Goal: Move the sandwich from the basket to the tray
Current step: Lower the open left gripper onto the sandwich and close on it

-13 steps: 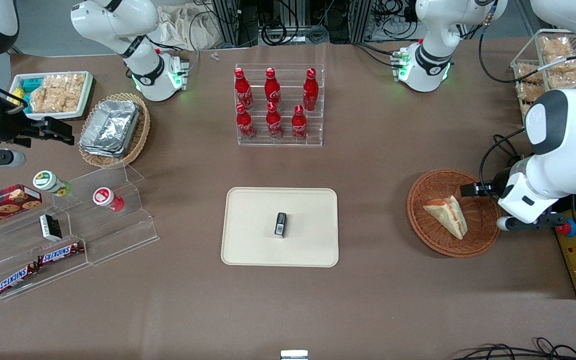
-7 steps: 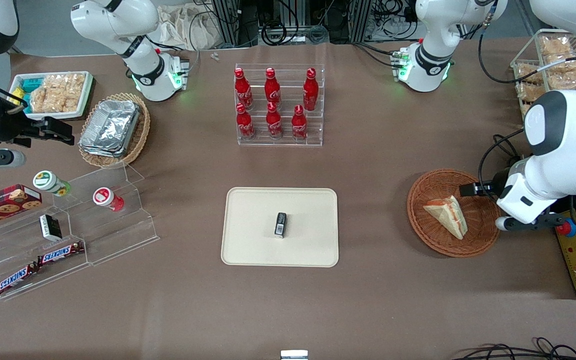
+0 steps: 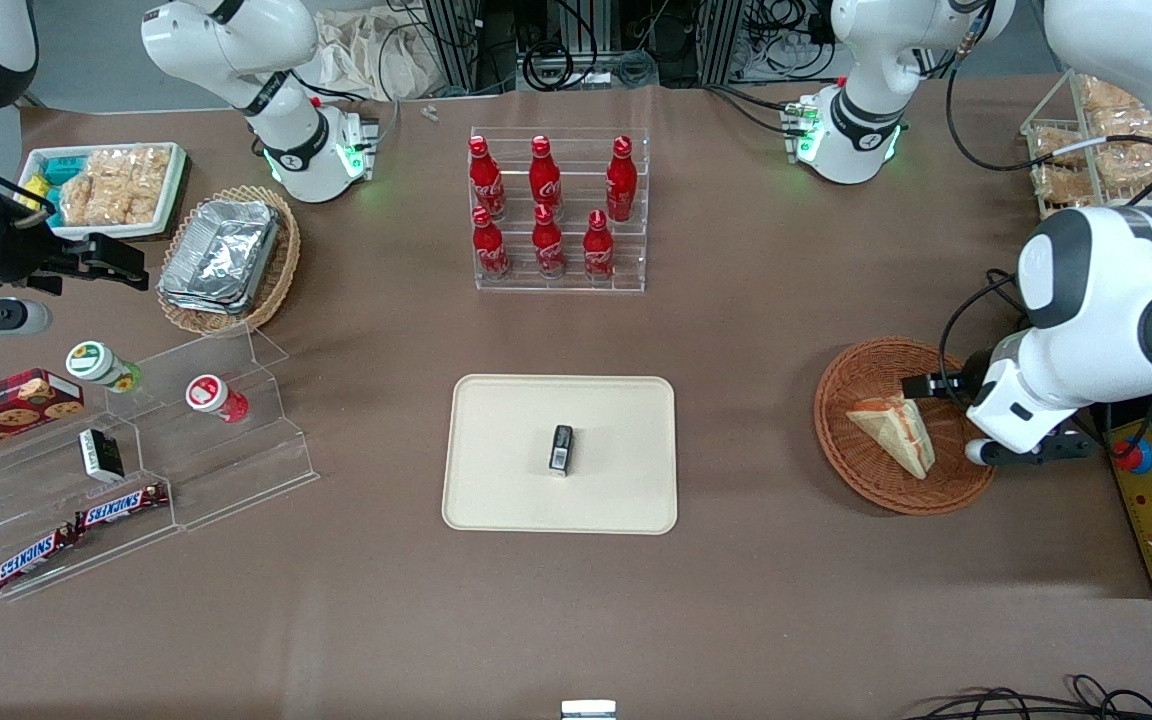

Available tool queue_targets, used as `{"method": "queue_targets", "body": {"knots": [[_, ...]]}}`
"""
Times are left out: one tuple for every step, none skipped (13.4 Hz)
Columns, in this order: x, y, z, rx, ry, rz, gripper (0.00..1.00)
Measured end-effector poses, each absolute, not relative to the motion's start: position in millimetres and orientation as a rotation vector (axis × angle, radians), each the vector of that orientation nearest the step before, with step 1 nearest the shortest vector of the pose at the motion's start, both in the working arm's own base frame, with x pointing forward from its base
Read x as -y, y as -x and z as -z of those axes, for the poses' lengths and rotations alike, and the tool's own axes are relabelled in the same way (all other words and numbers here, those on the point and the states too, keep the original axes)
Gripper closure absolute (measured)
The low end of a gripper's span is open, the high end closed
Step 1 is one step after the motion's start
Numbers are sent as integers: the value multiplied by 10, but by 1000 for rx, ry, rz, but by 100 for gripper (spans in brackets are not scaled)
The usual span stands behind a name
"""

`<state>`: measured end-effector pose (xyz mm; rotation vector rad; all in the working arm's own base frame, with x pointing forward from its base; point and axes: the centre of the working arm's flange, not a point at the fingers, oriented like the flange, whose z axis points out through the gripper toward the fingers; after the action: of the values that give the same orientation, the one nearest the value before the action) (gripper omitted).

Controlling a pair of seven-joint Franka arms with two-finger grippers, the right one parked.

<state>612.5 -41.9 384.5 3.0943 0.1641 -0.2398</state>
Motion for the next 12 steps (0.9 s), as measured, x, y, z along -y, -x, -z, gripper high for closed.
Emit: {"method": "queue_targets", "body": {"knots": [[418,-6137,-3770,-220,-3081,219,1],[417,-6156,-3698,-286,-3072,193,1],[416,-6168,-3613,-352,-3065,171,2],[411,-6167,-3516,-415,-3058,157,2],[406,-6157,-3422,-476,-3051,150,2],[401,-6150,-3346,-530,-3044,144,2],[397,-6141,-3279,-576,-3037,135,2],[393,-6126,-3219,-612,-3031,125,2],[385,-6099,-3154,-644,-3026,122,2],[367,-6062,-3082,-675,-3021,127,2],[332,-6029,-3015,-699,-3018,131,2],[282,-6008,-2962,-722,-3013,128,2]]}}
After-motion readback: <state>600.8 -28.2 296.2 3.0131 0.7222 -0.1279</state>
